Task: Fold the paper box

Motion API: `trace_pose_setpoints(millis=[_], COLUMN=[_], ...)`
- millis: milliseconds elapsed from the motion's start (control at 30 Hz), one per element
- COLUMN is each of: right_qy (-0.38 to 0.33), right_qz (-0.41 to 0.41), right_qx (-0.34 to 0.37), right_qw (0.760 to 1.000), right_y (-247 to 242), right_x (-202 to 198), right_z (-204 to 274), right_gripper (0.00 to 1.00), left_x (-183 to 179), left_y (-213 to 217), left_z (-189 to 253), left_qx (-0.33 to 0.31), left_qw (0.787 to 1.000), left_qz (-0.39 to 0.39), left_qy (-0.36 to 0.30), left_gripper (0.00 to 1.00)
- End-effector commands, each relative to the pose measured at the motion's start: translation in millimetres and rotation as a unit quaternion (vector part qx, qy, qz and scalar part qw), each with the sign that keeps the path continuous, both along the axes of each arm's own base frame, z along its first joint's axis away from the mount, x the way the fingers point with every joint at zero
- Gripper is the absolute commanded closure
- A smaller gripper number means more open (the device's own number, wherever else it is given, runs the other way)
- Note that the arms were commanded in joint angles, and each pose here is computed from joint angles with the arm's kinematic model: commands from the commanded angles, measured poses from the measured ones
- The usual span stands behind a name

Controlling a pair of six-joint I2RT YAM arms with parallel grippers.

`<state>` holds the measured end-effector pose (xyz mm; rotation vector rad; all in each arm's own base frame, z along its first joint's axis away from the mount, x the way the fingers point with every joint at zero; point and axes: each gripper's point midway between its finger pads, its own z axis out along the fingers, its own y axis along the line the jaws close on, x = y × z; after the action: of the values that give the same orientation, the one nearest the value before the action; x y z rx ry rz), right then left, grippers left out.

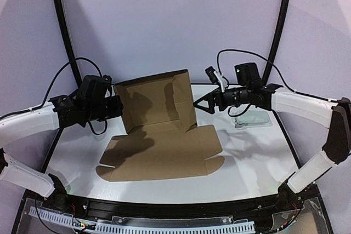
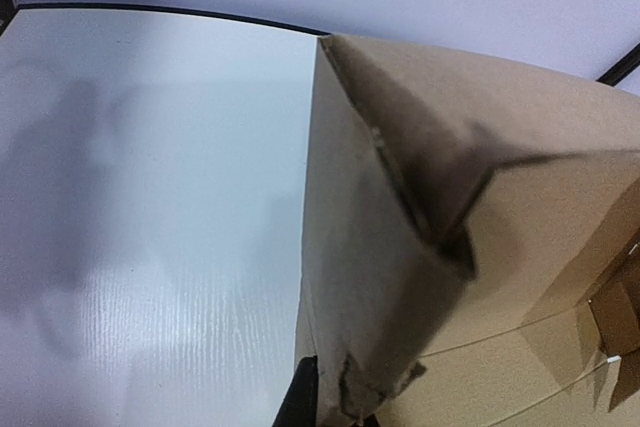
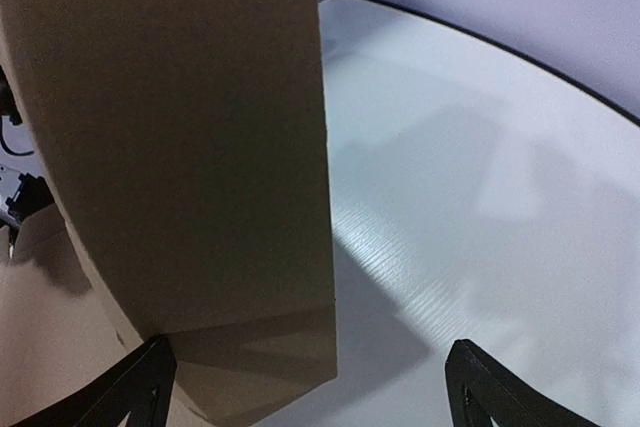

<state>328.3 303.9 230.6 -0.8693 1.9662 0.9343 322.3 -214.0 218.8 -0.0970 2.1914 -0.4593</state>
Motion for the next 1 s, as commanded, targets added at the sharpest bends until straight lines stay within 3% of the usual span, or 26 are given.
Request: trace_pose_setpoints(millis=[0,433,967], right_qy=[-0.018,0.014,0.009], right_qz=[0.043,0.101,0.215], right_qx=[0.001,0.045,0.11], right_qw=[0.999,0.994,0.97], right_y=[23,38,45], right_x=[-11,-39,-79], right_z=[0,-2,32], right_gripper=[0.03,0.02,0.02], left_x=[2,3,5], left_y=[-8,-10,-8], left_z=[17,16,6], left_qx=[-0.027,-0.03,-0.018], left_qw=[1.0,0.999,1.0], left_qz=[-0.005,-0.005,0.003], left_qy=[-0.013,-0.01,0.001], left_gripper=[0.99,0.99,0.99])
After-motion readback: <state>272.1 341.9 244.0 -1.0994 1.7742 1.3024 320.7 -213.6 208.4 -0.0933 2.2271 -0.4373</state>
